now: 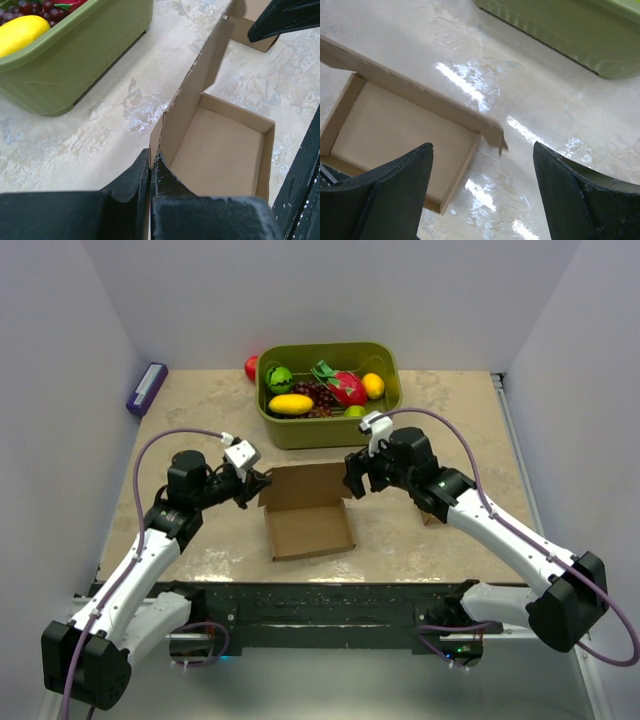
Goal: Fold the paper box
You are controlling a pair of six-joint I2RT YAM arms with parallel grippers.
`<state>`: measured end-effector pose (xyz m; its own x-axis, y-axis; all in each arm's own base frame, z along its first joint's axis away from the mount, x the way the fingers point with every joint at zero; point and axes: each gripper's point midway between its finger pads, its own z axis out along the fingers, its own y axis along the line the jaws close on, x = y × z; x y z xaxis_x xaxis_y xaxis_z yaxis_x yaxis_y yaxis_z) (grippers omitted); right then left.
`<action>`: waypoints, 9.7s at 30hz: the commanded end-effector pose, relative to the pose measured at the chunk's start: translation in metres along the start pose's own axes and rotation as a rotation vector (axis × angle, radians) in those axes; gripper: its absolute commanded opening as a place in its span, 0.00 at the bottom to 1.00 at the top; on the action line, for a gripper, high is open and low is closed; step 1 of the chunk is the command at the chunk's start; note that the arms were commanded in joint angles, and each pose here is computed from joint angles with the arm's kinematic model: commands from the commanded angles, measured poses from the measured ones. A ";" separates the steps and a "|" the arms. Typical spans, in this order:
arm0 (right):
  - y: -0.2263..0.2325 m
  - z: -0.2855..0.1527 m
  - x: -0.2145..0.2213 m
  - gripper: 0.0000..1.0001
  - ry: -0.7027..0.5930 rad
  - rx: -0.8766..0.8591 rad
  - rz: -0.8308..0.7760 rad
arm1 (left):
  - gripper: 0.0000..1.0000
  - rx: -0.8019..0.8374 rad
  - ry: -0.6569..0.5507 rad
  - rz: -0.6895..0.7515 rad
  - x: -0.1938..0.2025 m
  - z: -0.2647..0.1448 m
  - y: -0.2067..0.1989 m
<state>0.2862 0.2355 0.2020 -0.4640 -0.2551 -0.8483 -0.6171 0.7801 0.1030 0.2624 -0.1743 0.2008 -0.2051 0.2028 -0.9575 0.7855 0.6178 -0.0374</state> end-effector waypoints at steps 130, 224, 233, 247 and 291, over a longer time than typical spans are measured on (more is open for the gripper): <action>-0.038 0.068 0.097 0.21 -0.086 0.501 0.444 | 0.00 -0.420 0.147 -0.353 0.139 0.119 0.000; -0.012 0.085 0.068 0.67 0.148 0.155 0.388 | 0.54 -0.071 0.106 -0.338 0.061 0.148 -0.039; -0.049 0.068 0.036 0.80 0.073 0.167 0.416 | 0.78 -0.147 0.021 -0.376 0.026 0.113 -0.005; -0.100 0.084 0.093 0.66 0.107 0.118 0.596 | 0.80 -0.171 0.023 -0.501 0.065 0.068 -0.004; -0.118 0.091 0.189 0.00 0.232 0.055 0.919 | 0.84 -0.225 -0.058 -0.610 0.050 0.052 0.021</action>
<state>0.3608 0.1664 0.0331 -0.8197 0.3673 -0.4396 -0.0681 0.6995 0.7114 0.2930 -0.1838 0.1264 -0.5546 -0.2355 -0.7981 0.3732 0.7868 -0.4916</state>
